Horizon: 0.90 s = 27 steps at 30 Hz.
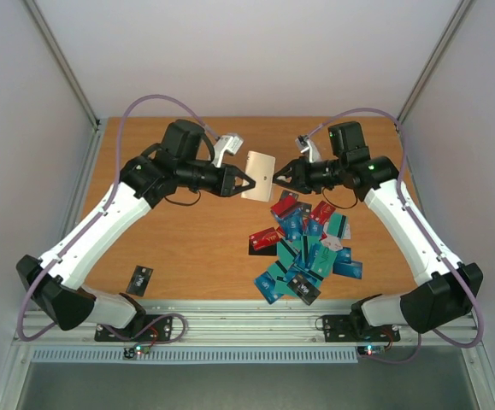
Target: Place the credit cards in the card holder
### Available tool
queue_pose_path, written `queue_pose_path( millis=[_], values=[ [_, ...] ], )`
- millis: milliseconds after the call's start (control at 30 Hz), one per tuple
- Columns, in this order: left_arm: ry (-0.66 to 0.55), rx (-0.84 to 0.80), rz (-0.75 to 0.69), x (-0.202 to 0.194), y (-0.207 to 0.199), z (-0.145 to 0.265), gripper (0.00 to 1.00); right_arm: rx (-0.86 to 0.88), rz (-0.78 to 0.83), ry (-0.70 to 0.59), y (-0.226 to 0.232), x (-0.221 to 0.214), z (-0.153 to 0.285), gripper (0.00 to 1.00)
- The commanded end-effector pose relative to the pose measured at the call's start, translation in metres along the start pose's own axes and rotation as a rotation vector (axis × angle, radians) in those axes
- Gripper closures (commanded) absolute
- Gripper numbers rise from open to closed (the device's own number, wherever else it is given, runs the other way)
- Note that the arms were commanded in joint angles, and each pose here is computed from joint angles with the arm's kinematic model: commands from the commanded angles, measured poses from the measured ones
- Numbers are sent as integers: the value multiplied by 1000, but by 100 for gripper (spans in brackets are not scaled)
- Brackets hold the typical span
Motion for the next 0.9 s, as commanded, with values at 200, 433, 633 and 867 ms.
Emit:
queue_pose_path(
  millis=[200, 433, 633, 867],
  values=[
    [-50, -36, -2, -4, 0, 1, 100, 140, 55, 40, 22, -9, 0, 71],
    [-53, -42, 1, -7, 2, 1, 100, 232, 45, 63, 27, -17, -4, 77],
    [-55, -34, 21, -8, 10, 1, 100, 254, 41, 77, 26, -20, -6, 95],
    [-51, 60, 125, -19, 50, -4, 90, 225, -12, 128, 12, -32, -22, 99]
  ],
)
Point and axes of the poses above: each gripper's point midway between its finger pads, its own z axis back along the fingers, its own y axis along the line the jaws close on, x = y × z, the point moved 1 cm from there along z, back along the fingers, and after that the axes turned 6 degrees about z, right-handed, at the moved point
